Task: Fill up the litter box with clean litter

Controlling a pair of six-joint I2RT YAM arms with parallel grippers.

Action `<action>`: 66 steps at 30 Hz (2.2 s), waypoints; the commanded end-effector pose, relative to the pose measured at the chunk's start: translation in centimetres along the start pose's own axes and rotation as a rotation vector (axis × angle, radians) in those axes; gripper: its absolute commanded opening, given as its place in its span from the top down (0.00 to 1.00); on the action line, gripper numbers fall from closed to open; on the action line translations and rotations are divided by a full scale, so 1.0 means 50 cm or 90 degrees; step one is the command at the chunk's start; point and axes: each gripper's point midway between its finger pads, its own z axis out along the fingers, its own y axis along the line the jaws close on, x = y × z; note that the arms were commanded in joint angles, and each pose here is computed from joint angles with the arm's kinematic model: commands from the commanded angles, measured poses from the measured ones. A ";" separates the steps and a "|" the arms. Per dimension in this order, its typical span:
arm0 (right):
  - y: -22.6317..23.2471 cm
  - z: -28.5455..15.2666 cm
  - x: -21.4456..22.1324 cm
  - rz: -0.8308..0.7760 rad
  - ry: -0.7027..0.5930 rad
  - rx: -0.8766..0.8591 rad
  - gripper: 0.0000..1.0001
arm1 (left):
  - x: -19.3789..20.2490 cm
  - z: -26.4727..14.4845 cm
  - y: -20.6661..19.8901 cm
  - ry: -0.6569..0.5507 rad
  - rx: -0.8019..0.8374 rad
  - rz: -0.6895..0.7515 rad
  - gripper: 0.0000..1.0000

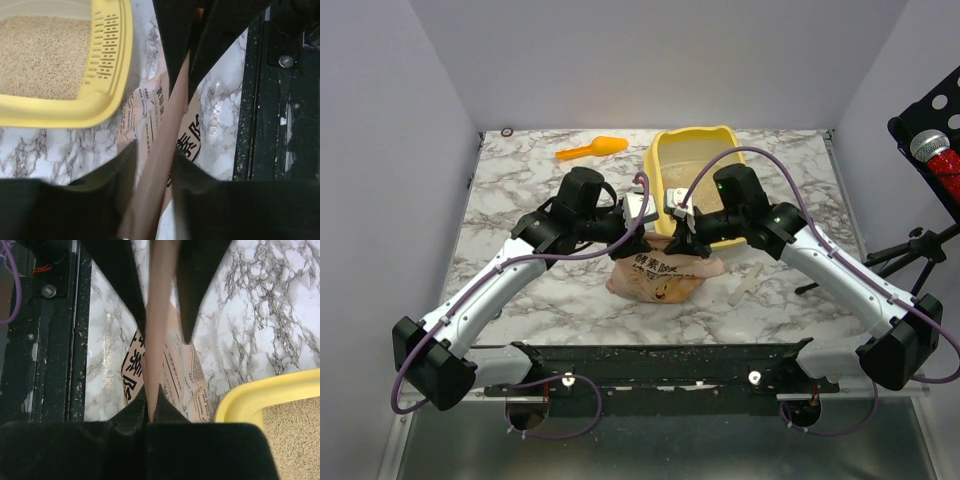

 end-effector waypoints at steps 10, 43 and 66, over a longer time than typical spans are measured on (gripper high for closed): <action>-0.036 0.016 -0.198 -0.006 -0.111 0.143 1.00 | -0.082 -0.116 0.104 -0.017 -0.255 0.143 1.00; -0.030 -0.075 -0.142 0.056 -0.122 0.408 0.30 | 0.064 -0.188 0.130 -0.115 -0.386 0.191 1.00; -0.085 0.091 -0.030 0.146 -0.147 0.233 1.00 | 0.062 -0.220 0.163 -0.136 -0.482 0.163 1.00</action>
